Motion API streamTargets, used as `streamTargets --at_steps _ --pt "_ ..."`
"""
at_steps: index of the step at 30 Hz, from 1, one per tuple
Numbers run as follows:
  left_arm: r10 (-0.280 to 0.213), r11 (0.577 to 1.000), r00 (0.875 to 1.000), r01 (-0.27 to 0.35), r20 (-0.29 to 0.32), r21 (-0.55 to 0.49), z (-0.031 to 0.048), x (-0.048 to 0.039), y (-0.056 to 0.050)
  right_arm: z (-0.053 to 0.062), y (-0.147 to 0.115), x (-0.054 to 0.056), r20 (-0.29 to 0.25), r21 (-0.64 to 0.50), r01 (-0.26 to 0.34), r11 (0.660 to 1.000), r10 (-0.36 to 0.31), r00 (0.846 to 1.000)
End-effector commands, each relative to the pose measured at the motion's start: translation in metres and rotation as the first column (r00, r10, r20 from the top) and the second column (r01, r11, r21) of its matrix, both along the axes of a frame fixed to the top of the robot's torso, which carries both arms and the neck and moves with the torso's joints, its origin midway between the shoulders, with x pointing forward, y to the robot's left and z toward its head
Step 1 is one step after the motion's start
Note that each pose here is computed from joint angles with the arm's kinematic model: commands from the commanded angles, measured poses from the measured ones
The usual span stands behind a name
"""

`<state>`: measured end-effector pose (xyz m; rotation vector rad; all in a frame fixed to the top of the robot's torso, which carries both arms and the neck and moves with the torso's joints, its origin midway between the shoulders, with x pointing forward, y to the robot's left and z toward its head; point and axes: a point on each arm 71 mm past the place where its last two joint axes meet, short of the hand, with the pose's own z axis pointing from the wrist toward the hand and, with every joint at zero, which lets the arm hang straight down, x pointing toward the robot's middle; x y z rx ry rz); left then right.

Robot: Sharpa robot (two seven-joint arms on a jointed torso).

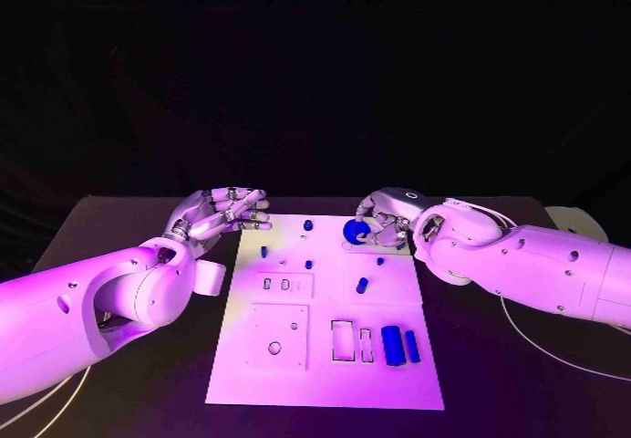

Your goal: Assemble the parts on the task board

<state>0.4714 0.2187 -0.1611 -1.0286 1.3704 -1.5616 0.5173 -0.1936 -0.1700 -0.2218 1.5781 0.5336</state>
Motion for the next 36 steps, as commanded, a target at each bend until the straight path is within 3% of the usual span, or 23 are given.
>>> streamTargets --at_steps 1,6,12,24,36 --pt "-0.021 1.000 1.000 0.021 0.002 -0.011 0.0010 -0.0003 -0.003 0.008 0.008 -0.003 0.077 -0.009 -0.002 1.000 0.002 0.997" --pt "-0.022 1.000 1.000 0.022 0.002 -0.012 0.0009 -0.0002 -0.003 0.016 0.034 -0.008 0.126 -0.013 -0.036 0.999 0.037 0.991" --pt "-0.025 1.000 1.000 0.025 0.002 -0.013 0.0009 -0.0001 -0.005 0.018 0.058 -0.005 0.145 -0.023 -0.063 0.998 0.066 0.987" --pt "-0.030 0.999 1.000 0.030 0.001 -0.014 0.0008 0.0001 -0.007 0.006 0.094 0.001 0.133 -0.042 -0.088 0.995 0.093 0.987" --pt "-0.030 0.999 1.000 0.030 -0.001 -0.013 0.0006 0.0004 -0.008 -0.005 0.110 0.001 0.106 -0.059 -0.114 0.992 0.120 0.987"
